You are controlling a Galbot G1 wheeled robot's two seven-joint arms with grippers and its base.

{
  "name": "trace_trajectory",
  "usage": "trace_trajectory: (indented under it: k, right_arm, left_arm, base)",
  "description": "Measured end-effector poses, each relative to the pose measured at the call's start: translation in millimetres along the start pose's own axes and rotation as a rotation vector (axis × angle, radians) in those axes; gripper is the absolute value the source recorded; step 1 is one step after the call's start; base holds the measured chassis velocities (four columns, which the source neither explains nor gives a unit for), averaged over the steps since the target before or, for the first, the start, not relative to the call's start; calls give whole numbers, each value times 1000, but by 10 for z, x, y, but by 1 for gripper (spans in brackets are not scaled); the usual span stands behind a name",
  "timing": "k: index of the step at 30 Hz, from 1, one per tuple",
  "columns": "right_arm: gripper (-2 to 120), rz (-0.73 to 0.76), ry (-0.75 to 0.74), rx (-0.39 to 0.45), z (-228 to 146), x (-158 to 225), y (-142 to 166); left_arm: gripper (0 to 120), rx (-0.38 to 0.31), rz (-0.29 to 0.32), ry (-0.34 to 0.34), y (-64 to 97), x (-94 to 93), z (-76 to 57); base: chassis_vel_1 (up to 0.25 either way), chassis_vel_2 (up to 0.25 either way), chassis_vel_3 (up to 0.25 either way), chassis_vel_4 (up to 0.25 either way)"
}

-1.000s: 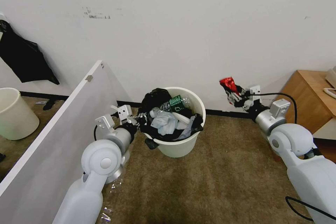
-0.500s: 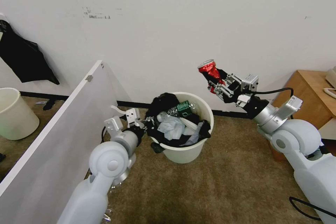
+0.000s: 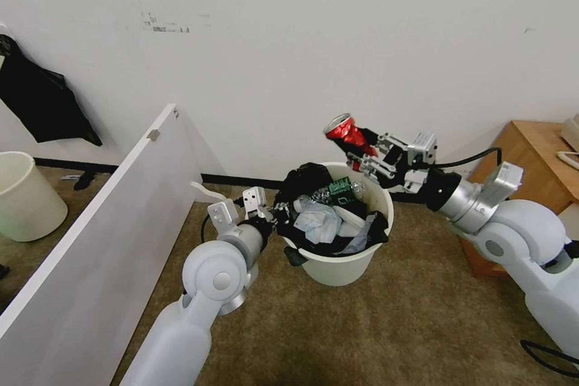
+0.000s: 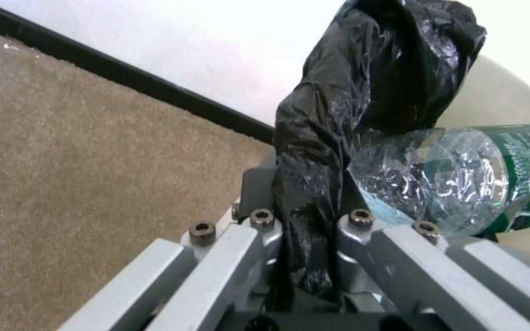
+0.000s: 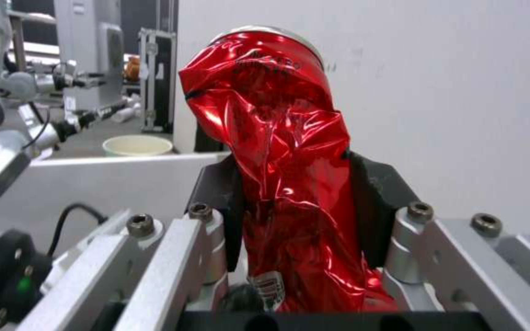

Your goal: Pick up the trash bin, then pick up the garbage from the floor and place it into the trash bin.

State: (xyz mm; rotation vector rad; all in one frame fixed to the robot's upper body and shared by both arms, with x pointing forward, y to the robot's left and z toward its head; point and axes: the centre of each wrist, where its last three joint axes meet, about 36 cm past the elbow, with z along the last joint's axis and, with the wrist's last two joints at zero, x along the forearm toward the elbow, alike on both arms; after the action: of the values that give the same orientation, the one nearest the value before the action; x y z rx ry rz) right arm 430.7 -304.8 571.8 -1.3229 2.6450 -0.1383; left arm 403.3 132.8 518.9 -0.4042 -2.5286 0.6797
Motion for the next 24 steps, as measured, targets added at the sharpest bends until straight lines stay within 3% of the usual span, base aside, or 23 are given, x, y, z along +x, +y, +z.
trace_trajectory:
  k: [24]
  right_arm:
    - [33,31,160,-75,513,43,-20]
  left_arm:
    - [4,3,0,-8,29,7,-32]
  base:
    - [0,0,0,0]
